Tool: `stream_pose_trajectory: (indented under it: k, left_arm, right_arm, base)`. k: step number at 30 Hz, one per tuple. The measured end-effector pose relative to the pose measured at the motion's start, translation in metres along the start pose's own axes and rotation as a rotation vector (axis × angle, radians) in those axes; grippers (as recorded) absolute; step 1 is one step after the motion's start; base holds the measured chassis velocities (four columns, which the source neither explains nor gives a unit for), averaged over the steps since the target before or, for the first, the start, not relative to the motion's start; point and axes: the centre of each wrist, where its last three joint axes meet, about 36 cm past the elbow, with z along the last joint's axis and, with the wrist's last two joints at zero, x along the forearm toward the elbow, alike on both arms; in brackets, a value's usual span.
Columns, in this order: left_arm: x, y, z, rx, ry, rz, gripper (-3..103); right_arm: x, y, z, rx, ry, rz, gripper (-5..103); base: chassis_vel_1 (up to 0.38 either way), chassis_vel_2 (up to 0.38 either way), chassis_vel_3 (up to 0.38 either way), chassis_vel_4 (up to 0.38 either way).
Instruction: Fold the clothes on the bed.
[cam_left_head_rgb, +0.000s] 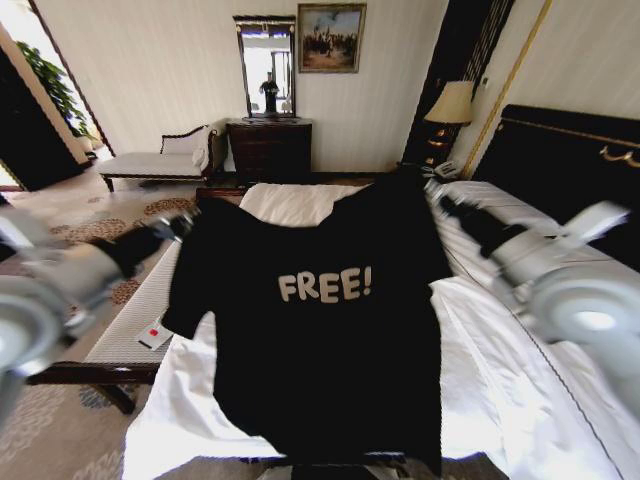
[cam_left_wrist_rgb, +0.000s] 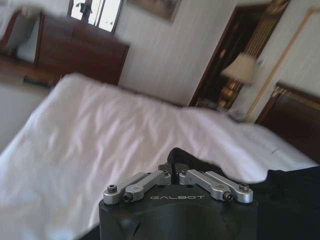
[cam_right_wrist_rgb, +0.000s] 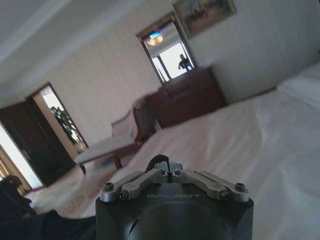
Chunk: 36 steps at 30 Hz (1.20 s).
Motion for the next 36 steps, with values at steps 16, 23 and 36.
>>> stream_pose_trajectory:
  k: [16,23,36]
  left_arm:
    - [-0.151,0.048,0.139,0.091,0.153,-0.234,2]
    - [-0.162,0.054,0.141,0.124,-0.002,-0.247,2]
    - [-0.208,0.053,0.188,0.144,0.039,-0.32,2]
  right_arm:
    - [-0.086,-0.102,0.17,-0.013,0.176,0.17,0]
    - [-0.111,-0.109,0.163,0.005,0.037,0.151,0]
    - [-0.12,-0.144,0.205,0.063,0.067,0.275,0]
  base:
    - [0.0,0.0,0.0,0.0]
    - [0.0,0.0,0.0,0.0]
    - [0.0,0.0,0.0,0.0]
